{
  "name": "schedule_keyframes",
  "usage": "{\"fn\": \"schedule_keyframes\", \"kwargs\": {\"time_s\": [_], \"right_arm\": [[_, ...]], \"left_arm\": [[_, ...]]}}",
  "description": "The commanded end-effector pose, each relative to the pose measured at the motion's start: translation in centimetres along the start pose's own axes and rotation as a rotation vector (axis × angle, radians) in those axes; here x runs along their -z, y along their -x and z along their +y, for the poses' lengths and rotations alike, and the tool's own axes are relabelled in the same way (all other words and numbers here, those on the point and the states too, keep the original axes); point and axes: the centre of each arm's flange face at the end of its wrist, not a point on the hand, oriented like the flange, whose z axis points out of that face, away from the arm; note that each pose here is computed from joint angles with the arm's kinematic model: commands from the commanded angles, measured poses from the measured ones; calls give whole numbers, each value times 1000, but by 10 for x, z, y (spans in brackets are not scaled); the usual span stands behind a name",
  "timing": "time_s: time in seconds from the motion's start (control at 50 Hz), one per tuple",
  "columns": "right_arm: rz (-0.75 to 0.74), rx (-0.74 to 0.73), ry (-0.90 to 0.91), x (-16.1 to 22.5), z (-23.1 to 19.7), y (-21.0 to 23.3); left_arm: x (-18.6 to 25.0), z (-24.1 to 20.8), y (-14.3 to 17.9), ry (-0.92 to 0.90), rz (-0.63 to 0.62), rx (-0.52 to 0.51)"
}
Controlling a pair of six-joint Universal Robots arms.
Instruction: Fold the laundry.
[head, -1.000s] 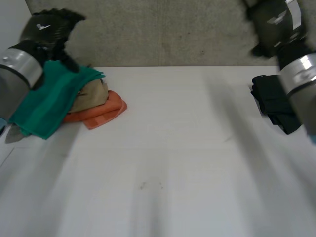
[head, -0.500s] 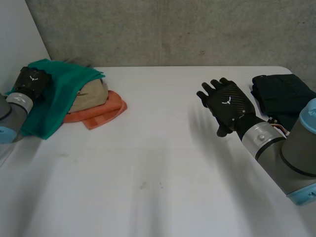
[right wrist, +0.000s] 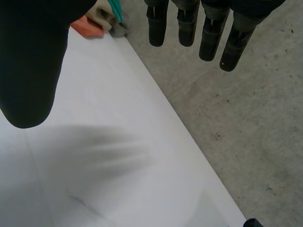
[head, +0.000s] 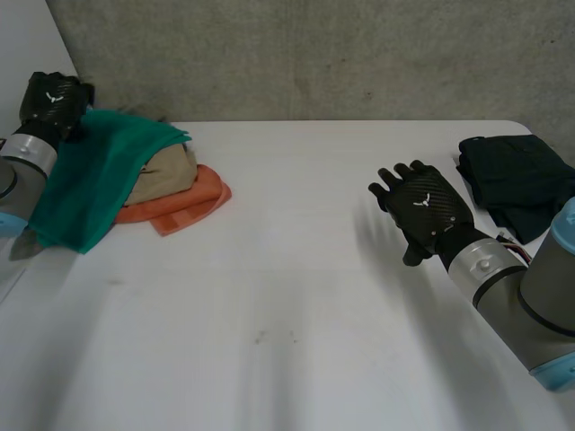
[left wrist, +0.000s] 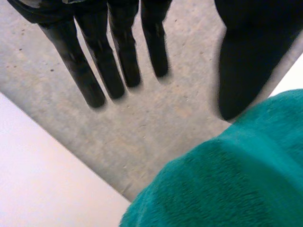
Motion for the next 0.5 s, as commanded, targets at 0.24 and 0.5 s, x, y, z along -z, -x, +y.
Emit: {"fn": "schedule_keyframes", "kwargs": {"time_s": [0.24, 0.5], "right_arm": [[10, -4, 4, -1, 2, -4], [11, -3, 6, -1, 3, -3]], "left_arm": [[-3, 64, -25, 73, 97, 41], [-8, 76, -27, 56, 86, 24]]}}
